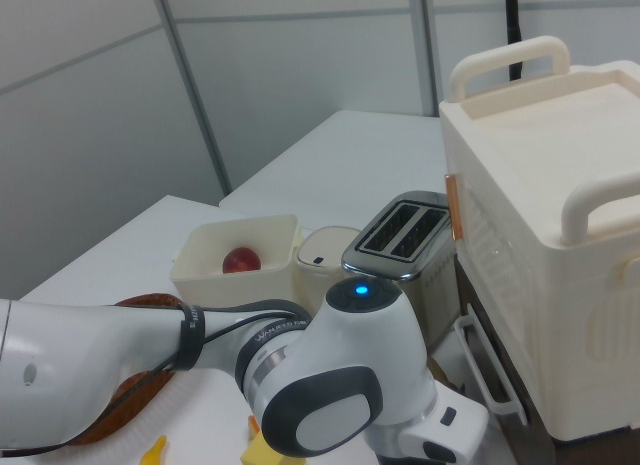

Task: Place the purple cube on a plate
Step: 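Carry the purple cube over the pink plate and lower it, then open the gripper to release the cube and move toward the yellow cube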

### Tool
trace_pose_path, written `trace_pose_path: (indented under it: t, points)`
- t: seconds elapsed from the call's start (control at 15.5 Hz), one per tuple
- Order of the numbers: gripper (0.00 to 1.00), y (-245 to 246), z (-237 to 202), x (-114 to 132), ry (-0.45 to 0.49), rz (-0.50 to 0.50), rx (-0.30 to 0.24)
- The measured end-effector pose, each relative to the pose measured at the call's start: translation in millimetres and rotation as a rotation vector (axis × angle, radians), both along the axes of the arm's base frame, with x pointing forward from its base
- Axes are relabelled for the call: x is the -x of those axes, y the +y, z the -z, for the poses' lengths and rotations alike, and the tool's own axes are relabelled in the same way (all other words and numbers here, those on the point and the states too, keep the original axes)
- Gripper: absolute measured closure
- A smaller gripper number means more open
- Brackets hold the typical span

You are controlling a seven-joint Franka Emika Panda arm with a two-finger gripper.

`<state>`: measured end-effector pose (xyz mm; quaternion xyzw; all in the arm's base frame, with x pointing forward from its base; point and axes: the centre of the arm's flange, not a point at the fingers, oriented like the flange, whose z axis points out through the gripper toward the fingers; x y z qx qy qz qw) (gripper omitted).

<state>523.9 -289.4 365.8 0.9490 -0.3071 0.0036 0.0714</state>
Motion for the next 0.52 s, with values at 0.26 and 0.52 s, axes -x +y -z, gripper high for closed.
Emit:
trace_pose_path:
  t: [0.26,0.52]
  points:
    - [0.0,-0.1,2.7,-0.3,0.004,0.0,-0.001]
    - [0.0,7.8,-14.4,-9.0,-0.028,-0.018,0.008]
